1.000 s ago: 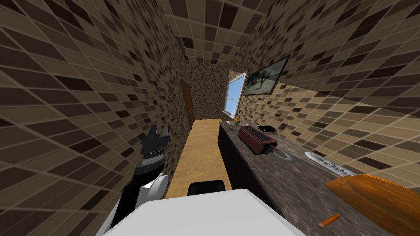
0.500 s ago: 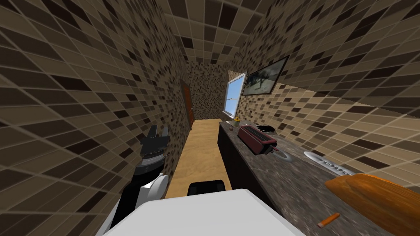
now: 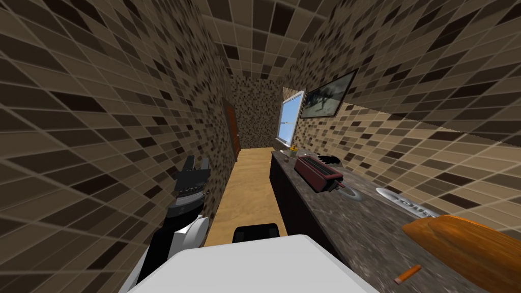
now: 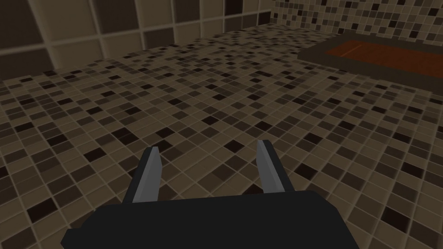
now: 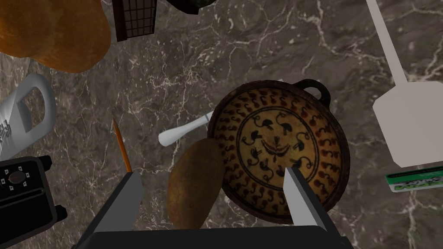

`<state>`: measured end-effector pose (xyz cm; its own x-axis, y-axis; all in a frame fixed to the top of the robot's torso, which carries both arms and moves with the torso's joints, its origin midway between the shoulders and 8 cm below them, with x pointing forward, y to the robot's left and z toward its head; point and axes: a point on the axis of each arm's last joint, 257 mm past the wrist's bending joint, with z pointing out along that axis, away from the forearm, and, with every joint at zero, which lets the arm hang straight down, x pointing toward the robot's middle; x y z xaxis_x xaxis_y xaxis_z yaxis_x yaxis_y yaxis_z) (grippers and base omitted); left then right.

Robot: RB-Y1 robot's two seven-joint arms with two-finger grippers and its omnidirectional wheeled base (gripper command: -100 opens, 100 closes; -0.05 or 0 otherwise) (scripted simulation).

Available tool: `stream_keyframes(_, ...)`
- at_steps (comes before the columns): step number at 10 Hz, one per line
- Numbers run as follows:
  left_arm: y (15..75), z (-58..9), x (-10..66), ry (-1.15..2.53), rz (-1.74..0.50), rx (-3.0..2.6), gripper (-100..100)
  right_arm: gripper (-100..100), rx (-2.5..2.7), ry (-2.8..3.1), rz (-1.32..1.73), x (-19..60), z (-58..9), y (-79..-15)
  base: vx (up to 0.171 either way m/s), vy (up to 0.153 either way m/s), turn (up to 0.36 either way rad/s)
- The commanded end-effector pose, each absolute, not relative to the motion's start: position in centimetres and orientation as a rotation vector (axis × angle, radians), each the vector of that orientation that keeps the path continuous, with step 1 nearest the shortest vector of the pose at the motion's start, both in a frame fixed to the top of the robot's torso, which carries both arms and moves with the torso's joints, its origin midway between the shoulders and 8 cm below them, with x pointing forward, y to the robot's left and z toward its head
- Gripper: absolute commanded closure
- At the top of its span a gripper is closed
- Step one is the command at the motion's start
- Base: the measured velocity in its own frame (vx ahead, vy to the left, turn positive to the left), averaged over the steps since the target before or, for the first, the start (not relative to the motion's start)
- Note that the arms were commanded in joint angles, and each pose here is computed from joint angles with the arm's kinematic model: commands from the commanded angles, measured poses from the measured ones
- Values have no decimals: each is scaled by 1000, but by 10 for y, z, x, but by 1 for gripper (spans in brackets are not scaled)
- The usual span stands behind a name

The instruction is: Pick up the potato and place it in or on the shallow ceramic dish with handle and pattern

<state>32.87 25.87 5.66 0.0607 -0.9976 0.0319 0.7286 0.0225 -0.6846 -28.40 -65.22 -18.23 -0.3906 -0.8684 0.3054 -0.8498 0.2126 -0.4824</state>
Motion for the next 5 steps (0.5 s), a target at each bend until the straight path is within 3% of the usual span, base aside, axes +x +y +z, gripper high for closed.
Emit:
stream_keyframes(1,259,57,329,544,-1444,-627,0,0,-1716,2422,-929,-284,-182,-652,0,0,0)
stream_keyframes(5,259,57,329,544,-1444,-627,0,0,-1716,2422,-929,-284,-182,-652,0,0,0)
